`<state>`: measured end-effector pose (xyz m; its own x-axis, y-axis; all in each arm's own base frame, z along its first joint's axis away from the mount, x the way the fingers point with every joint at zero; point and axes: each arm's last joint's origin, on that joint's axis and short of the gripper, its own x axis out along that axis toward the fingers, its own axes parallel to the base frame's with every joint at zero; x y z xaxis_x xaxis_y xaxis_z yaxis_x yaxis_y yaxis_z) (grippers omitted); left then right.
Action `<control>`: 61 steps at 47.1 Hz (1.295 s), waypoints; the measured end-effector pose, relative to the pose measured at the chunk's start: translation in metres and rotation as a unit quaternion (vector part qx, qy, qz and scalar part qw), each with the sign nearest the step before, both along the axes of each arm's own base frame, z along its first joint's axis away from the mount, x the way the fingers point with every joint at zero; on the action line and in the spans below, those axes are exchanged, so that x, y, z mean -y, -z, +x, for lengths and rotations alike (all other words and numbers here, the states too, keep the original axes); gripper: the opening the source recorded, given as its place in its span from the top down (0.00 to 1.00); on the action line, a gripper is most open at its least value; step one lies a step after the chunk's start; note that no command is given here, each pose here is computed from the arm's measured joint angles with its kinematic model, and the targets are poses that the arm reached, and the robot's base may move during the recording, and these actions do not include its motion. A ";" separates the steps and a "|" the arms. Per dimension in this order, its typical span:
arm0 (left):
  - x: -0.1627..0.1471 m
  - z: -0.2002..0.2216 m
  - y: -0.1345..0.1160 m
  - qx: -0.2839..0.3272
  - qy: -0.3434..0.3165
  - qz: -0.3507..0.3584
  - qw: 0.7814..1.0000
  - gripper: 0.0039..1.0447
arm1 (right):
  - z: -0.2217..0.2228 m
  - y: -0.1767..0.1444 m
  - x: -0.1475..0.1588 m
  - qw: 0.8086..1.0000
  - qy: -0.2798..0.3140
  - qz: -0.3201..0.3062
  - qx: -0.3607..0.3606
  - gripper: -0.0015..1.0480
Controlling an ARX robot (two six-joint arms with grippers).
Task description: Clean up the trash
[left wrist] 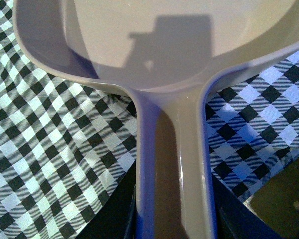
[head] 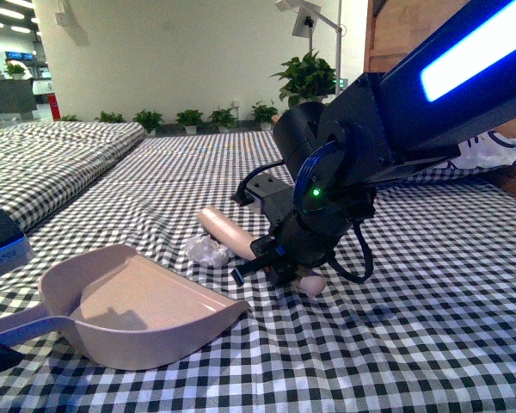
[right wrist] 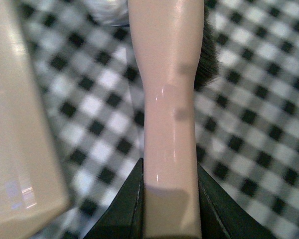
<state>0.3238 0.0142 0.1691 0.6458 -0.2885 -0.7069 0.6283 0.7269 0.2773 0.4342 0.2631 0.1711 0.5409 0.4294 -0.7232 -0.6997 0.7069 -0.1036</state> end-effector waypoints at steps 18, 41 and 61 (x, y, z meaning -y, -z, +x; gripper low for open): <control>0.000 0.000 0.000 0.000 0.000 0.000 1.000 0.76 | -0.016 -0.076 0.035 0.989 -0.113 0.098 0.014 0.80; 0.000 0.000 0.000 0.000 0.000 0.000 1.000 0.76 | 0.008 -0.074 0.107 0.991 0.051 0.105 0.062 0.80; 0.001 -0.002 -0.019 0.142 -0.134 -0.093 0.976 0.76 | -0.047 -0.144 0.211 0.953 0.185 0.221 0.091 0.80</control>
<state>0.3221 0.0133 0.1882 0.8783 -0.1884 -0.4394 0.3248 0.9095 0.2594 0.3873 0.0517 0.3152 0.8139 0.4257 -0.3954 -0.3929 0.9046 0.1653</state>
